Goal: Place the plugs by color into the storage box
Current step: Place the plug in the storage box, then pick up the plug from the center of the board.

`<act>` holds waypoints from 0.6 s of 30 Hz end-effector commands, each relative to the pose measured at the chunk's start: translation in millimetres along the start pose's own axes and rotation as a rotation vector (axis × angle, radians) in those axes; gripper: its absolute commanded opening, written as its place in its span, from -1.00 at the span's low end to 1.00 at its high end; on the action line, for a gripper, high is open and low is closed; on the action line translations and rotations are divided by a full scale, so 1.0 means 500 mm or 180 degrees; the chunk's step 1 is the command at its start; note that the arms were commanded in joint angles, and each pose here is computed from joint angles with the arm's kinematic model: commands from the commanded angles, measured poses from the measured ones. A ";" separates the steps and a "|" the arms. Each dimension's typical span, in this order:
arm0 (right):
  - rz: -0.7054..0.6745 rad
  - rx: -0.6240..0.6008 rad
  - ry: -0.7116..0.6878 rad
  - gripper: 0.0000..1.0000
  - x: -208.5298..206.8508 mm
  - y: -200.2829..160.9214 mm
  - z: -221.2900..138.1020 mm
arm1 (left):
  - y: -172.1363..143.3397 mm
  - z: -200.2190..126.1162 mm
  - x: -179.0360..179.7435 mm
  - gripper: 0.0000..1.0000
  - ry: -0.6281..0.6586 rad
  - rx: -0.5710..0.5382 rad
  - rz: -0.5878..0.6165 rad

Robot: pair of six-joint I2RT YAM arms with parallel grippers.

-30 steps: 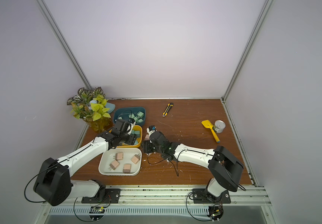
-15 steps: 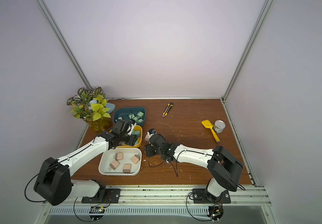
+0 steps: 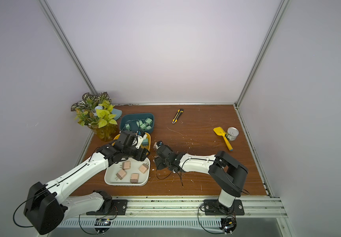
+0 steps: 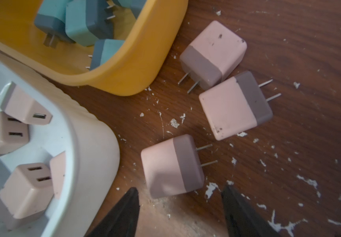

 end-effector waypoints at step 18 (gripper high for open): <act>-0.0369 0.0017 0.0044 0.34 0.033 0.014 0.051 | -0.069 -0.035 -0.025 0.37 -0.0230 0.0270 -0.0623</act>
Point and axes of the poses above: each gripper's point midway between its finger pads, its own z axis out along the fingers, its own x axis along the line the jaws close on, y = z × x, the point moved 9 cm from there along -z, back along the fingers, and after that the axes turned 11 degrees about z, right-handed, at the moved point
